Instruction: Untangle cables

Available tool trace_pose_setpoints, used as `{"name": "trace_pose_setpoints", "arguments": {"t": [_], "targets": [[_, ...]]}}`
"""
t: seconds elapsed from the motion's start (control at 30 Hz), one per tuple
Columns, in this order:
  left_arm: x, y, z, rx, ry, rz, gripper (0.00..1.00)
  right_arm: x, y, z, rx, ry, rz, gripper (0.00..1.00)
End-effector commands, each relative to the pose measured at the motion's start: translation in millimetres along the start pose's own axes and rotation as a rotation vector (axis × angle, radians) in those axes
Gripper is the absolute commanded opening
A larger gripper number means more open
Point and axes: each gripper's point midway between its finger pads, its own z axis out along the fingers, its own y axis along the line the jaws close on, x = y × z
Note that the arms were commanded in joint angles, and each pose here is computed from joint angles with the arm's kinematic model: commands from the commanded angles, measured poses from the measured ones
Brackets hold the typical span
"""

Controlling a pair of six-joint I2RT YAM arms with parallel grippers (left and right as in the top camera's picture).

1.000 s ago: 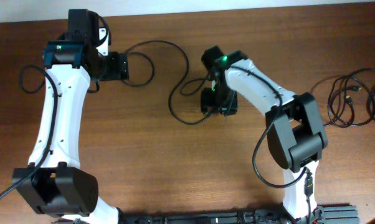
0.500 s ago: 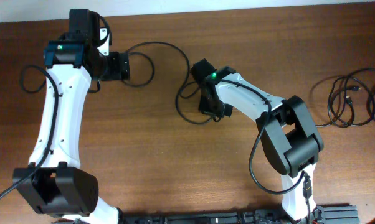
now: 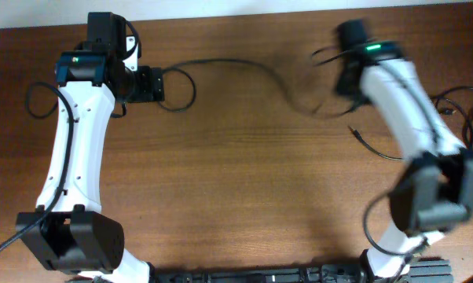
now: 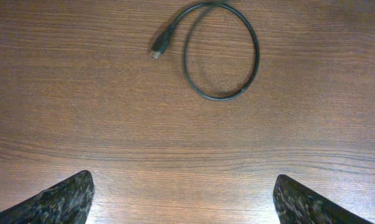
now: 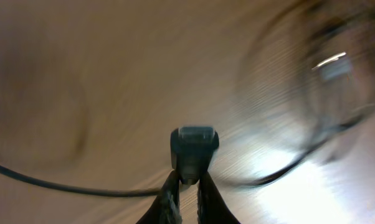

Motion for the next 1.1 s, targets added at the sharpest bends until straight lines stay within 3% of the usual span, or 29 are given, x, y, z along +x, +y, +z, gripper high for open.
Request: {"name": "trace_pose_setpoints", "arguments": {"t": [0.0, 0.1, 0.2, 0.23, 0.27, 0.3, 0.4, 0.53, 0.67, 0.77, 0.9, 1.07], "targets": [[0.1, 1.3, 2.4, -0.004, 0.005, -0.012, 0.92, -47.3, -115.9, -14.9, 0.159, -0.096, 0.184, 0.04], [0.1, 1.3, 2.4, -0.004, 0.005, -0.012, 0.93, -43.5, -190.3, 12.5, 0.116, 0.007, 0.42, 0.04], [0.1, 1.3, 2.4, -0.004, 0.005, -0.012, 0.93, -43.3, -214.0, 24.8, -0.065, 0.058, 0.576, 0.04], [0.1, 1.3, 2.4, -0.004, 0.005, -0.012, 0.93, -49.1, -211.3, 25.6, -0.147, 0.054, 0.6, 0.16], [0.1, 1.3, 2.4, -0.004, 0.005, -0.012, 0.93, -54.9, -202.4, 23.7, -0.225, 0.045, 0.568, 0.47], [0.1, 1.3, 2.4, -0.004, 0.005, -0.012, 0.92, -59.6, -187.4, 20.1, -0.302, 0.036, 0.505, 0.63], [0.1, 1.3, 2.4, -0.004, 0.005, -0.013, 0.93, -59.1, -148.6, 13.4, -0.355, 0.049, 0.41, 0.72], [0.1, 1.3, 2.4, -0.004, 0.005, -0.013, 0.93, -45.7, -55.9, -9.5, -0.475, 0.051, 0.091, 0.73], [0.1, 1.3, 2.4, -0.004, 0.005, -0.013, 0.93, 13.9, 85.6, -28.7, -0.609, 0.059, -0.443, 0.73], [0.4, 1.3, 2.4, -0.004, 0.006, -0.012, 0.93, 68.3, 158.7, -23.0, -0.664, 0.091, -0.699, 0.73], [0.4, 1.3, 2.4, -0.004, 0.006, -0.012, 0.93, 117.7, 230.9, -8.9, -0.718, 0.076, -0.847, 0.74], [0.4, 1.3, 2.4, -0.004, 0.006, -0.012, 0.93, 152.6, 273.5, 0.2, -0.757, 0.055, -0.924, 0.74]]}}
